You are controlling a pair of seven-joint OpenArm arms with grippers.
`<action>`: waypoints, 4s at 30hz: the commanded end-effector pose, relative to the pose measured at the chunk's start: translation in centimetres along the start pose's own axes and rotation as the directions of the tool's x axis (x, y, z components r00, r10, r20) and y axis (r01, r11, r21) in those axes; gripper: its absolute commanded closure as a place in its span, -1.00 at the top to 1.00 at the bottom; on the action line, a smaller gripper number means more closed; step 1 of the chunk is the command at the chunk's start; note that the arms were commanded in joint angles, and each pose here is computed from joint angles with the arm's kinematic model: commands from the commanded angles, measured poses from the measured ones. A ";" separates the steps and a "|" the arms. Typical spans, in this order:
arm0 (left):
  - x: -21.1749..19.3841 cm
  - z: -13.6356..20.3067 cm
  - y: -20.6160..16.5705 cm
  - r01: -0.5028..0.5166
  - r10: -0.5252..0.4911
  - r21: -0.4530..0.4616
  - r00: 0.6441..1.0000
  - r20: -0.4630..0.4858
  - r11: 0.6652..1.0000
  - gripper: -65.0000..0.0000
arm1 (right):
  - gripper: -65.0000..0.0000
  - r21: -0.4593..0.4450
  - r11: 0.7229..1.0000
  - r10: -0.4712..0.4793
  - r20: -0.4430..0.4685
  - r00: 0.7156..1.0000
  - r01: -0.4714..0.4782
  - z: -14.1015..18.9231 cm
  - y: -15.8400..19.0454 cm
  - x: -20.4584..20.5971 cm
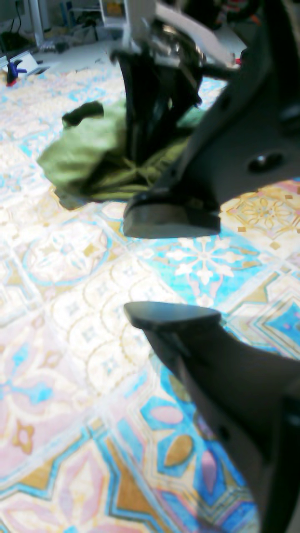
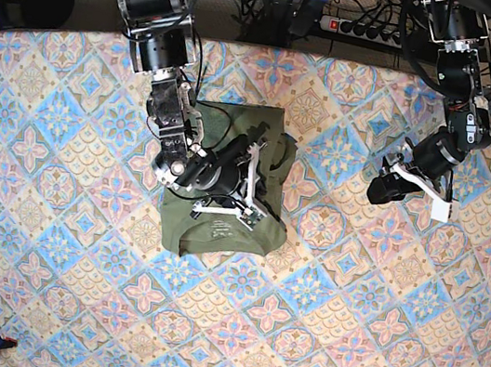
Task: Layout the t-shirt on the table in an organized manner, then fold the t-shirt properly
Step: 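Grasp the shirt's end with the right gripper and fold it over, then press the folded shirt flat with the right gripper, then drag the folded shirt with the right gripper toward the table's edge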
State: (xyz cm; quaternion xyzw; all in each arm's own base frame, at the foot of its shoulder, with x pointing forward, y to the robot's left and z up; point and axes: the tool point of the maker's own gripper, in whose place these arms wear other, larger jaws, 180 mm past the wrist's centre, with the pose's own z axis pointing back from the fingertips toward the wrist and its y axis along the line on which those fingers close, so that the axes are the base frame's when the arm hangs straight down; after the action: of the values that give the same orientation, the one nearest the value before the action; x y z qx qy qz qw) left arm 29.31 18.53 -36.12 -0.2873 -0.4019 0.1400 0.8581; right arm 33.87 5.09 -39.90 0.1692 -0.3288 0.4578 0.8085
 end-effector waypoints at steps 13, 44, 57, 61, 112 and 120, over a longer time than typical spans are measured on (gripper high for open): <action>2.0 -2.1 -4.2 0.074 -0.072 -0.108 0.997 0.029 0.991 -0.29 | -0.84 0.099 0.981 0.162 0.074 0.984 -0.169 -0.8 5.5 3.9; -1.0 -19.4 -15.7 0.196 -0.213 -0.232 0.976 -0.049 0.953 -0.29 | -0.84 0.053 0.998 0.026 -0.075 0.997 -0.022 3.1 6.5 -6.2; 4.3 -19.6 -17.4 0.220 -0.206 -0.246 0.975 0.083 0.944 -0.29 | -0.84 0.157 0.977 0.165 -0.124 0.978 -0.145 2.5 10.5 -6.5; 7.2 -17.2 -17.7 0.270 -0.232 -0.247 0.958 0.171 0.931 -0.29 | -0.84 0.104 0.974 0.208 -0.039 0.977 -0.203 4.1 9.8 -3.4; -2.5 1.3 -1.0 0.021 -0.019 -0.039 0.998 0.061 0.999 -1.00 | -0.84 -0.178 0.962 -0.231 -0.126 0.965 0.207 4.7 -9.0 -11.5; -2.6 1.2 -1.2 0.017 -0.014 -0.044 0.998 0.061 0.999 -1.00 | -0.84 -0.255 0.961 -0.127 -0.080 0.989 0.103 7.9 -10.8 -9.1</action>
State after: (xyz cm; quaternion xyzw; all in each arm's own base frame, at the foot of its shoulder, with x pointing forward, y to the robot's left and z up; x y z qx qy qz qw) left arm 26.09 16.79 -37.59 -0.2930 -0.4136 0.1411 0.8504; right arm 35.57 -11.21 -41.78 0.0544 -0.3023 0.3775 0.8736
